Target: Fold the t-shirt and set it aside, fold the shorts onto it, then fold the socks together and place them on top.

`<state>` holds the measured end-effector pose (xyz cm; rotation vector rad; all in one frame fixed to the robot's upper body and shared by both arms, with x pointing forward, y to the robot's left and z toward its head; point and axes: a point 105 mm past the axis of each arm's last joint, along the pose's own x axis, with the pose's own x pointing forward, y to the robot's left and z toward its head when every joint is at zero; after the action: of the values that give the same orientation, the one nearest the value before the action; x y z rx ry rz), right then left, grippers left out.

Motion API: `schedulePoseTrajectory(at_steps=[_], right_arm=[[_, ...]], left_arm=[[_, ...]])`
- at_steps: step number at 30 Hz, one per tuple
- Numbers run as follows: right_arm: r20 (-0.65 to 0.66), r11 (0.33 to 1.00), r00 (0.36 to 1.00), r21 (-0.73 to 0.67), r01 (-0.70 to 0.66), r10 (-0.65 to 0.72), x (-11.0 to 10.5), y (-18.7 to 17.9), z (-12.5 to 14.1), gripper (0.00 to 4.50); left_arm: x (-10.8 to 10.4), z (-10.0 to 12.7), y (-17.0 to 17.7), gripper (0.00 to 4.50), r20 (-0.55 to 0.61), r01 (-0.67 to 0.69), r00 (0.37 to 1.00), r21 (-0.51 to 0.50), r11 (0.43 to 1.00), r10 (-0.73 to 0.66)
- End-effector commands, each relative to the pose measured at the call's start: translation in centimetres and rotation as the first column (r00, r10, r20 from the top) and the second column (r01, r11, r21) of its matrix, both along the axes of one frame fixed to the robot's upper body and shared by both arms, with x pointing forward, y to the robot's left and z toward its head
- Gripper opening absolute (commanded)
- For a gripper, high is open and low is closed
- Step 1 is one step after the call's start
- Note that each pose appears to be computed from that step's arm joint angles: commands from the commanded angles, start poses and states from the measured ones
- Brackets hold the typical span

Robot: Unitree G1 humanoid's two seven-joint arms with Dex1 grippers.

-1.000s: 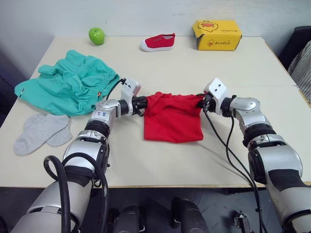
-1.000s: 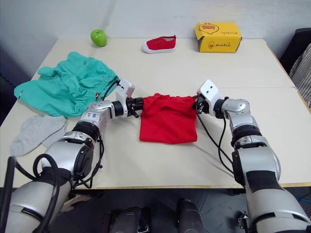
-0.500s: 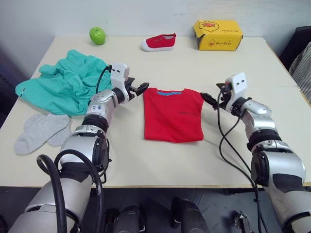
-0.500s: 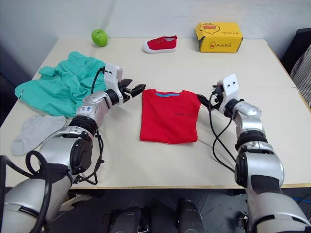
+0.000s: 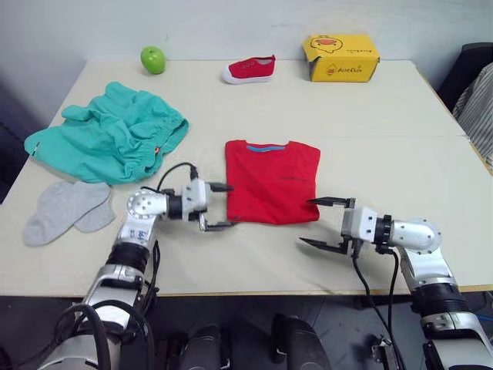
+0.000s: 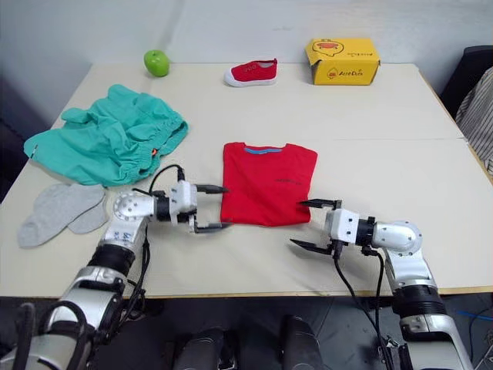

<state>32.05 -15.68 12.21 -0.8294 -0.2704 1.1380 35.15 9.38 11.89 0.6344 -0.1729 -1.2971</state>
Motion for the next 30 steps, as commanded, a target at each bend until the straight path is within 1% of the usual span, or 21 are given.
schedulePoseTrajectory(at_steps=[1,2,4,6,7,10,13,14,15,18,21,22,23,26,30], right_arm=[[0.124,0.997,0.99,-0.043,0.066,-0.061,1.5,-0.6,0.8,4.08],[0.149,0.995,0.987,-0.06,0.074,-0.064,1.8,-0.6,0.9,3.91],[0.165,0.993,0.984,-0.088,0.075,-0.059,2.1,-0.7,0.7,3.25],[0.171,0.992,0.984,-0.105,0.069,-0.051,2.2,-0.7,0.4,2.48],[0.171,0.991,0.985,-0.118,0.059,-0.038,2.1,-0.7,0.2,2.13],[0.184,0.99,0.983,-0.137,0.045,-0.02,1.7,-0.8,-0.4,1.05],[0.2,0.989,0.979,-0.136,0.059,-0.031,1.7,-1.2,-0.4,0.01],[0.199,0.988,0.979,-0.135,0.069,-0.041,1.7,-1.5,-0.5,0.0],[0.204,0.988,0.978,-0.137,0.075,-0.046,1.6,-1.7,-0.6,0.0],[0.211,0.985,0.976,-0.144,0.091,-0.059,1.4,-2.3,-1.0,0.0],[0.202,0.984,0.978,-0.155,0.092,-0.06,1.0,-2.8,-1.6,0.0],[0.202,0.984,0.978,-0.156,0.086,-0.054,0.8,-2.8,-1.7,0.0],[0.203,0.984,0.978,-0.157,0.082,-0.049,0.7,-2.7,-1.8,0.0],[0.197,0.987,0.98,-0.151,0.052,-0.021,0.0,-2.5,-2.0,0.0],[0.172,0.989,0.984,-0.144,-0.026,0.051,-1.9,-1.6,-2.5,0.0]], left_arm=[[0.6,0.5,-1.6,4.5,0.099,-0.055,0.994,0.007,0.998,0.054],[0.9,0.3,-1.9,4.5,0.119,-0.076,0.99,0.016,0.997,0.074],[1.2,0.0,-2.4,4.5,0.133,-0.09,0.988,0.033,0.995,0.085],[1.4,-0.3,-2.8,4.5,0.142,-0.096,0.986,0.051,0.994,0.088],[1.4,-0.7,-3.0,4.5,0.144,-0.09,0.986,0.076,0.993,0.078],[1.5,-1.8,-3.0,3.94,0.192,-0.088,0.98,0.17,0.981,0.055],[1.6,-2.3,-2.6,3.02,0.222,-0.092,0.974,0.211,0.973,0.044],[1.2,-2.7,-2.4,2.72,0.189,-0.063,0.982,0.219,0.974,0.021],[0.9,-2.9,-2.2,2.4,0.183,-0.048,0.983,0.227,0.973,0.006],[0.5,-3.0,-1.3,1.44,0.191,-0.033,0.981,0.245,0.969,-0.015],[-0.7,-3.0,-0.5,0.46,0.189,0.023,0.979,0.248,0.968,-0.072],[-1.2,-2.8,-0.2,0.16,0.185,0.04,0.979,0.236,0.971,-0.086],[-1.6,-2.7,-0.1,0.04,0.182,0.05,0.979,0.226,0.973,-0.092],[-3.2,-2.2,0.2,0.04,0.182,0.091,0.975,0.187,0.978,-0.126],[-5.5,-2.0,0.7,0.04,0.167,0.107,0.977,0.163,0.981,-0.134]])
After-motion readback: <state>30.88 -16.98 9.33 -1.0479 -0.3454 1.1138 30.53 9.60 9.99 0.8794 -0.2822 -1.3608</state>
